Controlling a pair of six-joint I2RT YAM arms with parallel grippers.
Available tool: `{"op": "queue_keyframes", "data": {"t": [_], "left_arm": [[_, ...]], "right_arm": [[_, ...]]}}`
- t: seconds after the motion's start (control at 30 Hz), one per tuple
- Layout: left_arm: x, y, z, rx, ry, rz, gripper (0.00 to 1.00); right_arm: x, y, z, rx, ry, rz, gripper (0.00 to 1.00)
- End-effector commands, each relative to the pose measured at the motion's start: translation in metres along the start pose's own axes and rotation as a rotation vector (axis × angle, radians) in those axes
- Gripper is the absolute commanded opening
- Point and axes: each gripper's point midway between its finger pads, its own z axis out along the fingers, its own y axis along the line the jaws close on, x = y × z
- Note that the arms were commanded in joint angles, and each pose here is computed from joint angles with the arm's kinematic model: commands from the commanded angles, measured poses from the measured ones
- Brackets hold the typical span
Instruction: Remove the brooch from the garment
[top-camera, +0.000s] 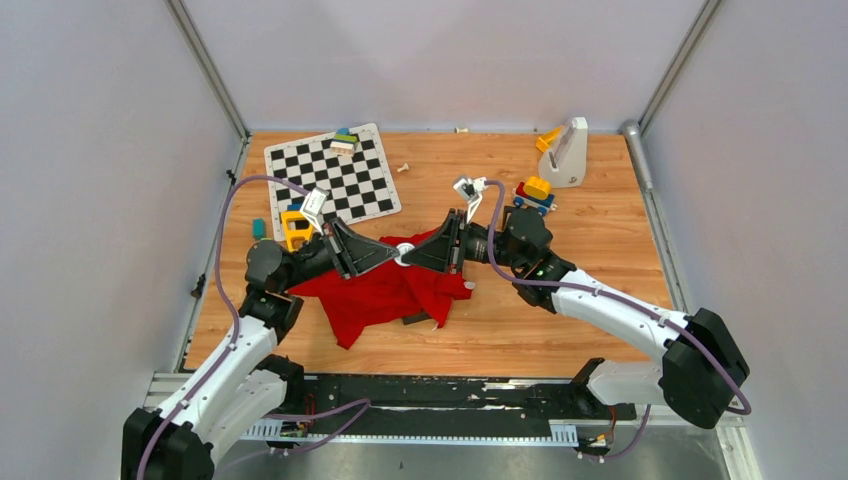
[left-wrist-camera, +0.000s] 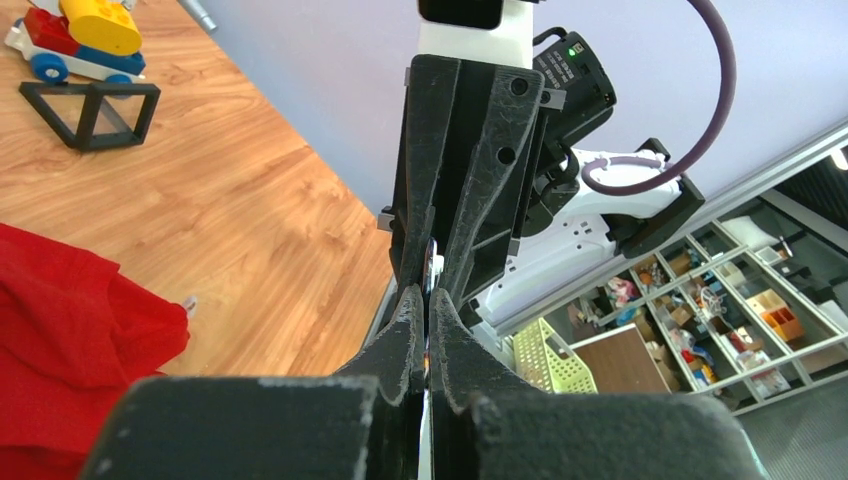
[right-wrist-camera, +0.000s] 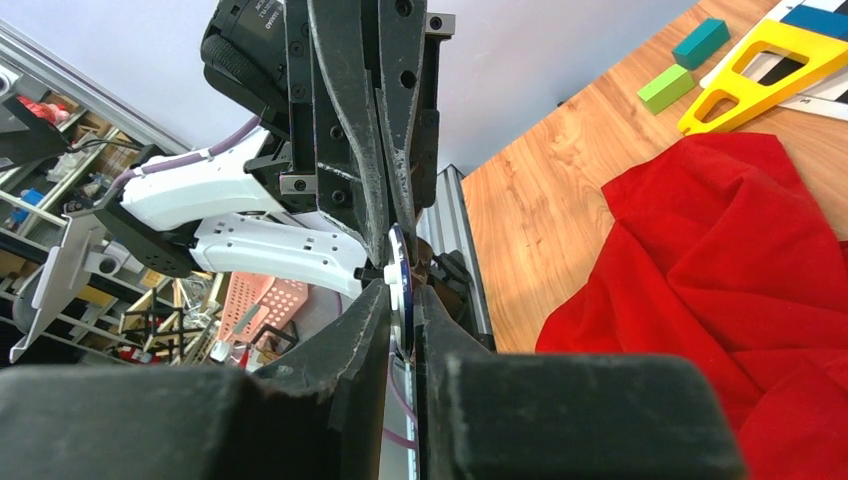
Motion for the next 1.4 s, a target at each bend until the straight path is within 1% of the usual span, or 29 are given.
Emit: {"op": "queue_keyframes", "data": {"t": [0.0, 0.13, 0.37, 0.5, 0.73, 0.87, 0.9, 0.93, 1.0, 1.07, 1.17, 1.27, 1.33, 1.37], "left_arm": [[0.000, -0.022, -0.004, 0.075, 0.003, 0.087, 0.00], [-0.001, -0.026, -0.005, 0.084, 0.003, 0.110, 0.00], [-0.001, -0.033, -0.008, 0.104, -0.017, 0.185, 0.00], [-0.001, -0.038, -0.011, 0.110, -0.027, 0.228, 0.00], [-0.005, -0.030, -0.014, 0.054, -0.072, 0.275, 0.00], [-0.007, -0.023, -0.016, 0.024, -0.098, 0.274, 0.00], [-0.007, -0.022, -0.016, 0.018, -0.100, 0.275, 0.00], [-0.007, -0.019, -0.016, 0.001, -0.102, 0.266, 0.00], [-0.008, -0.012, -0.016, -0.037, -0.100, 0.260, 0.00], [-0.007, -0.002, -0.017, -0.088, -0.094, 0.258, 0.00], [-0.005, 0.015, -0.019, -0.163, -0.077, 0.278, 0.00], [-0.001, 0.030, -0.021, -0.223, -0.056, 0.278, 0.00], [0.002, 0.040, -0.022, -0.254, -0.042, 0.280, 0.00], [0.005, 0.045, -0.022, -0.269, -0.030, 0.290, 0.00]], "right_arm": [[-0.016, -0.011, 0.006, 0.066, -0.053, 0.036, 0.11], [-0.016, -0.018, 0.006, 0.100, -0.073, 0.086, 0.08], [-0.017, -0.030, 0.008, 0.154, -0.085, 0.152, 0.07], [-0.019, -0.036, 0.006, 0.186, -0.117, 0.191, 0.07], [-0.026, -0.048, -0.001, 0.246, -0.212, 0.223, 0.11], [-0.027, -0.049, -0.003, 0.246, -0.227, 0.219, 0.15], [-0.026, -0.048, -0.003, 0.242, -0.224, 0.213, 0.18], [-0.025, -0.047, -0.002, 0.233, -0.213, 0.203, 0.24], [-0.022, -0.043, -0.002, 0.212, -0.188, 0.177, 0.42], [-0.019, -0.040, -0.003, 0.202, -0.169, 0.159, 0.54], [-0.015, -0.038, -0.009, 0.217, -0.153, 0.139, 0.65], [-0.012, -0.043, -0.020, 0.265, -0.156, 0.128, 0.69], [-0.012, -0.054, -0.032, 0.343, -0.174, 0.135, 0.71], [-0.011, -0.065, -0.040, 0.409, -0.183, 0.150, 0.76]]}}
